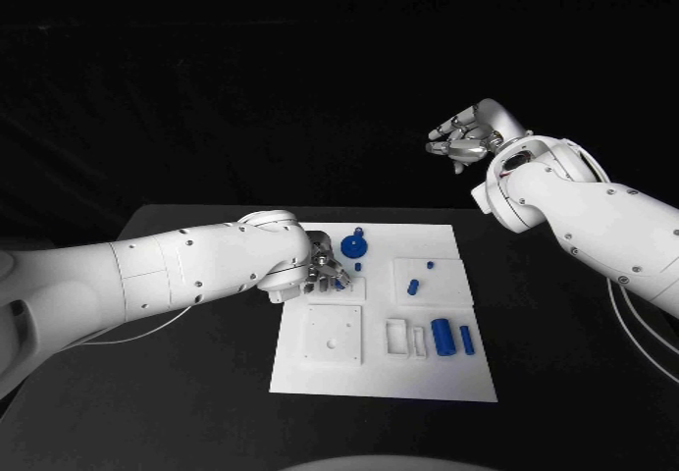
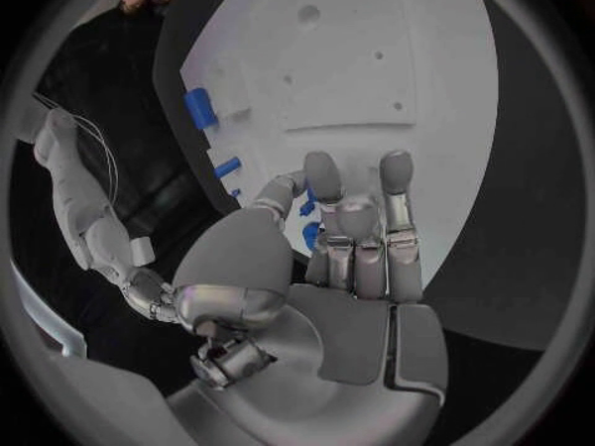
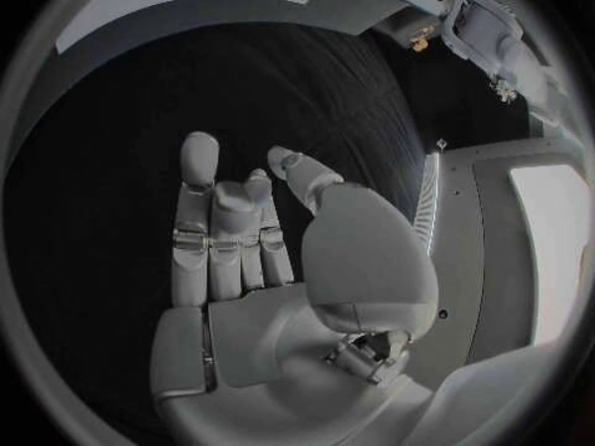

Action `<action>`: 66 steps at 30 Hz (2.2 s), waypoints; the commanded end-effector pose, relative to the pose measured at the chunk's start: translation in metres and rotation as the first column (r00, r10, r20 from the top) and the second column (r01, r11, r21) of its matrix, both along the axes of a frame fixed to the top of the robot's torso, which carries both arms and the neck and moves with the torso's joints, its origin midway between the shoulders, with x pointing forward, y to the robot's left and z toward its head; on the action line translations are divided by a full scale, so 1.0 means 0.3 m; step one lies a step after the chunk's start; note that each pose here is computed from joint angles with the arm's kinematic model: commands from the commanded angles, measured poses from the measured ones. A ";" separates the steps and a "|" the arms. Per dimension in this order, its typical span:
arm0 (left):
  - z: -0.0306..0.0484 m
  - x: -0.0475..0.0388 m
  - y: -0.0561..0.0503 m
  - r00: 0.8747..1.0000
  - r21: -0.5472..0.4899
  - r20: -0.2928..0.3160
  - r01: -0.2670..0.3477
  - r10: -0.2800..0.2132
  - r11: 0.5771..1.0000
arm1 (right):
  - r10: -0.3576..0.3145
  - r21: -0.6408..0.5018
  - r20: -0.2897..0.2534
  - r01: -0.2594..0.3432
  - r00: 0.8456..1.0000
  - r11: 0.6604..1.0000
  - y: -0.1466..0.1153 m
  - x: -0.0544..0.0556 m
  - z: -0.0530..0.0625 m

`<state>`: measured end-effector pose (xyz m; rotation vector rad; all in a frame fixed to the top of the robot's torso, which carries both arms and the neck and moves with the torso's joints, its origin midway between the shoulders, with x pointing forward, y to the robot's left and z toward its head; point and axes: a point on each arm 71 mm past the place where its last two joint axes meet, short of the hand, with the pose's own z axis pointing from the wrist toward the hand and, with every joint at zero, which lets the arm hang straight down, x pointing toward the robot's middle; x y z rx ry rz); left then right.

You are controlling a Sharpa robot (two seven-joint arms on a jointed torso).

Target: Assemble the parts on the task board

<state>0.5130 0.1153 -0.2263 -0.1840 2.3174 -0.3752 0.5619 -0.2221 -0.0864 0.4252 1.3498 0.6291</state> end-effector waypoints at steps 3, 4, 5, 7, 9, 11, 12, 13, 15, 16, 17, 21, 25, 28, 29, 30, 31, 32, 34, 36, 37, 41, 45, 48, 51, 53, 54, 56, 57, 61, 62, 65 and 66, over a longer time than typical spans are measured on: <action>-0.001 -0.004 -0.006 1.000 0.011 0.007 0.011 -0.011 1.000 | 0.011 -0.012 -0.011 -0.011 1.000 1.000 0.006 0.001 -0.002; -0.002 -0.004 -0.005 1.000 0.011 0.006 0.011 -0.011 1.000 | 0.011 -0.012 -0.011 -0.011 1.000 1.000 0.006 0.002 -0.003; -0.002 -0.004 -0.005 1.000 0.012 0.006 0.011 -0.012 1.000 | 0.011 -0.012 -0.012 -0.011 1.000 1.000 0.007 0.002 -0.003; -0.003 -0.005 -0.004 1.000 0.013 0.003 0.013 -0.013 1.000 | 0.012 -0.012 -0.013 -0.012 1.000 1.000 0.008 0.002 -0.004; -0.004 -0.005 -0.003 1.000 0.014 0.002 0.014 -0.014 1.000 | 0.013 -0.012 -0.014 -0.013 1.000 1.000 0.009 0.003 -0.004; -0.004 -0.004 -0.002 1.000 0.015 0.000 0.015 -0.015 1.000 | 0.012 -0.012 -0.015 -0.013 1.000 1.000 0.009 0.003 -0.005; -0.005 -0.004 -0.001 1.000 0.016 0.000 0.015 -0.015 1.000 | 0.012 -0.012 -0.015 -0.012 1.000 1.000 0.009 0.004 -0.006; -0.006 -0.004 -0.001 1.000 0.017 -0.001 0.015 -0.015 1.000 | 0.012 -0.012 -0.015 -0.012 1.000 1.000 0.009 0.004 -0.006; -0.008 -0.004 -0.001 1.000 0.019 -0.001 0.017 -0.017 1.000 | 0.012 -0.012 -0.016 -0.012 1.000 1.000 0.008 0.005 -0.007; -0.009 -0.004 -0.001 1.000 0.021 0.000 0.019 -0.019 1.000 | 0.011 -0.012 -0.016 -0.011 1.000 1.000 0.008 0.005 -0.007; -0.010 -0.004 -0.001 1.000 0.023 0.002 0.021 -0.021 1.000 | 0.011 -0.012 -0.017 -0.011 1.000 1.000 0.008 0.005 -0.007; -0.016 -0.007 -0.004 1.000 0.029 0.003 0.029 -0.029 0.999 | 0.011 -0.012 -0.018 -0.011 1.000 1.000 0.009 0.006 -0.009; -0.020 -0.008 -0.004 0.999 0.034 0.000 0.034 -0.034 0.999 | 0.012 -0.012 -0.020 -0.013 1.000 1.000 0.011 0.008 -0.010; -0.021 -0.008 -0.002 0.999 0.037 0.000 0.035 -0.035 0.999 | 0.013 -0.012 -0.021 -0.013 1.000 1.000 0.013 0.008 -0.011; -0.022 -0.007 -0.001 0.999 0.038 0.000 0.035 -0.035 0.999 | 0.013 -0.012 -0.021 -0.013 1.000 1.000 0.013 0.009 -0.012; -0.022 -0.007 0.000 0.999 0.039 0.001 0.035 -0.035 0.999 | 0.013 -0.012 -0.022 -0.013 1.000 1.000 0.013 0.009 -0.013; -0.022 -0.006 0.001 0.999 0.041 0.001 0.036 -0.036 0.999 | 0.013 -0.012 -0.022 -0.013 1.000 1.000 0.013 0.010 -0.013; -0.022 -0.006 0.002 0.999 0.042 0.001 0.036 -0.036 0.998 | 0.013 -0.012 -0.023 -0.013 1.000 1.000 0.014 0.010 -0.014; -0.023 -0.006 0.002 0.999 0.044 0.001 0.037 -0.037 0.998 | 0.013 -0.012 -0.024 -0.014 1.000 1.000 0.014 0.010 -0.016; -0.024 -0.006 0.002 0.999 0.045 0.000 0.039 -0.039 0.998 | 0.013 -0.012 -0.025 -0.014 1.000 1.000 0.015 0.011 -0.017; -0.025 -0.007 0.002 0.999 0.046 -0.001 0.040 -0.040 0.998 | 0.014 -0.012 -0.025 -0.014 1.000 1.000 0.015 0.011 -0.017; -0.026 -0.008 0.002 0.999 0.048 -0.006 0.044 -0.044 0.998 | 0.014 -0.012 -0.026 -0.014 1.000 1.000 0.016 0.011 -0.018; -0.028 -0.010 0.002 0.999 0.049 -0.013 0.047 -0.047 0.998 | 0.012 -0.012 -0.027 -0.013 1.000 1.000 0.014 0.011 -0.019; -0.029 -0.011 0.002 0.999 0.048 -0.016 0.049 -0.048 0.998 | 0.012 -0.012 -0.026 -0.012 1.000 1.000 0.014 0.012 -0.019; -0.030 -0.011 0.003 0.999 0.049 -0.018 0.049 -0.048 0.998 | 0.011 -0.012 -0.026 -0.012 1.000 1.000 0.014 0.012 -0.020; -0.030 -0.011 0.003 0.999 0.049 -0.019 0.049 -0.049 0.998 | 0.011 -0.012 -0.026 -0.012 1.000 1.000 0.014 0.012 -0.021; -0.031 -0.010 0.004 0.999 0.050 -0.020 0.049 -0.048 0.998 | 0.011 -0.012 -0.026 -0.012 1.000 1.000 0.014 0.012 -0.021; -0.031 -0.009 0.005 0.999 0.051 -0.022 0.049 -0.048 0.997 | 0.011 -0.012 -0.027 -0.012 1.000 1.000 0.014 0.012 -0.022; -0.031 -0.009 0.006 0.999 0.052 -0.022 0.049 -0.048 0.997 | 0.012 -0.012 -0.028 -0.012 1.000 1.000 0.014 0.012 -0.023; -0.032 -0.006 0.009 0.999 0.052 -0.024 0.046 -0.044 0.998 | 0.012 -0.011 -0.029 -0.013 0.999 1.000 0.016 0.013 -0.026; -0.032 -0.005 0.009 0.999 0.052 -0.025 0.045 -0.044 0.998 | 0.012 -0.011 -0.030 -0.013 0.999 1.000 0.016 0.013 -0.027; -0.033 -0.004 0.010 0.999 0.053 -0.026 0.044 -0.043 0.998 | 0.013 -0.011 -0.032 -0.013 0.999 1.000 0.017 0.013 -0.029; -0.033 -0.003 0.010 0.999 0.053 -0.027 0.044 -0.042 0.998 | 0.012 -0.011 -0.032 -0.013 0.999 1.000 0.017 0.013 -0.029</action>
